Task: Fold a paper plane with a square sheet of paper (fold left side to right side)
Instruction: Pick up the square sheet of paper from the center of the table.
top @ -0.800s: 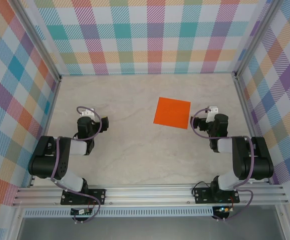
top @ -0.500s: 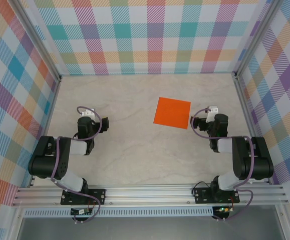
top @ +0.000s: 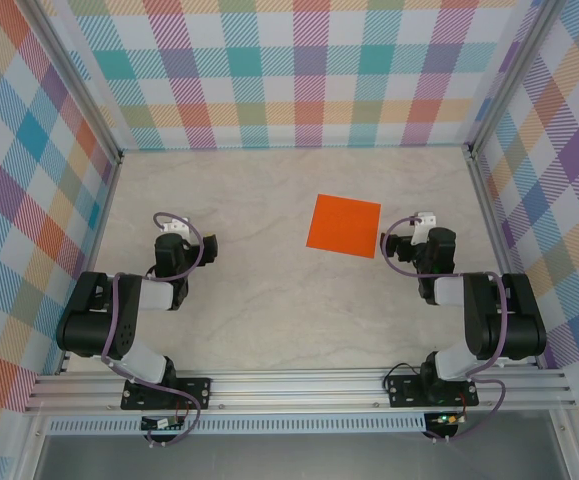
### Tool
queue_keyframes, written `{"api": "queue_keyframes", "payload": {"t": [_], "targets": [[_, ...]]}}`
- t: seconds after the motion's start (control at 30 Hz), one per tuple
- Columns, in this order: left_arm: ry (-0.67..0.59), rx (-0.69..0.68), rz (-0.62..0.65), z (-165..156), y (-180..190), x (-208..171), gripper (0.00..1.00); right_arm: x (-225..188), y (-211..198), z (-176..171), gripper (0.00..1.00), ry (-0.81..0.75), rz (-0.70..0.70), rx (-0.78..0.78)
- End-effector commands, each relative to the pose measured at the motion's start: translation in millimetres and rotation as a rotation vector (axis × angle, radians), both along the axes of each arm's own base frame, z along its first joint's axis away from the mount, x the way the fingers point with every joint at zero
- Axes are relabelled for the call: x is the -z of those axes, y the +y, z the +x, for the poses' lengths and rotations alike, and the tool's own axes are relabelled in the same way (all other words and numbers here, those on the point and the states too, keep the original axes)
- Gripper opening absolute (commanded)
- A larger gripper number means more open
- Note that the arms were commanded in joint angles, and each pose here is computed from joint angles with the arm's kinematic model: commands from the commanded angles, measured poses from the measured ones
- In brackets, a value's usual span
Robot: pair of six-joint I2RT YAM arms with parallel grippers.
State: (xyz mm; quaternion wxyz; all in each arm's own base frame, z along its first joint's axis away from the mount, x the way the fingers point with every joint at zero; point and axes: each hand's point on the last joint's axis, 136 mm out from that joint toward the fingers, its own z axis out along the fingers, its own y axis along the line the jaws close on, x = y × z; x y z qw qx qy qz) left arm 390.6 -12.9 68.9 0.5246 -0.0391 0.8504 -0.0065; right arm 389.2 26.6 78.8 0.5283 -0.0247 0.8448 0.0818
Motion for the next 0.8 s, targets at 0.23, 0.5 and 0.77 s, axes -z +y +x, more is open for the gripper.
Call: {"api": "queue_keyframes", "payload": {"t": [0.23,0.5,0.77], "targets": [[0.158,-0.065,-0.342,-7.0,-31.4,-88.6,1.0,-54.1,-10.4,-3.6,1.0,0.183,0.126,0.132],[0.557,0.383,-0.551,-7.8,-226.7,-75.4,1.0,-36.7,7.2,5.6,1.0,0.443,0.154,0.204],[0.74,0.574,-0.648,2.3,-359.2,-40.7,0.99,1.4,35.9,59.8,1.0,0.645,0.164,0.169]]}}
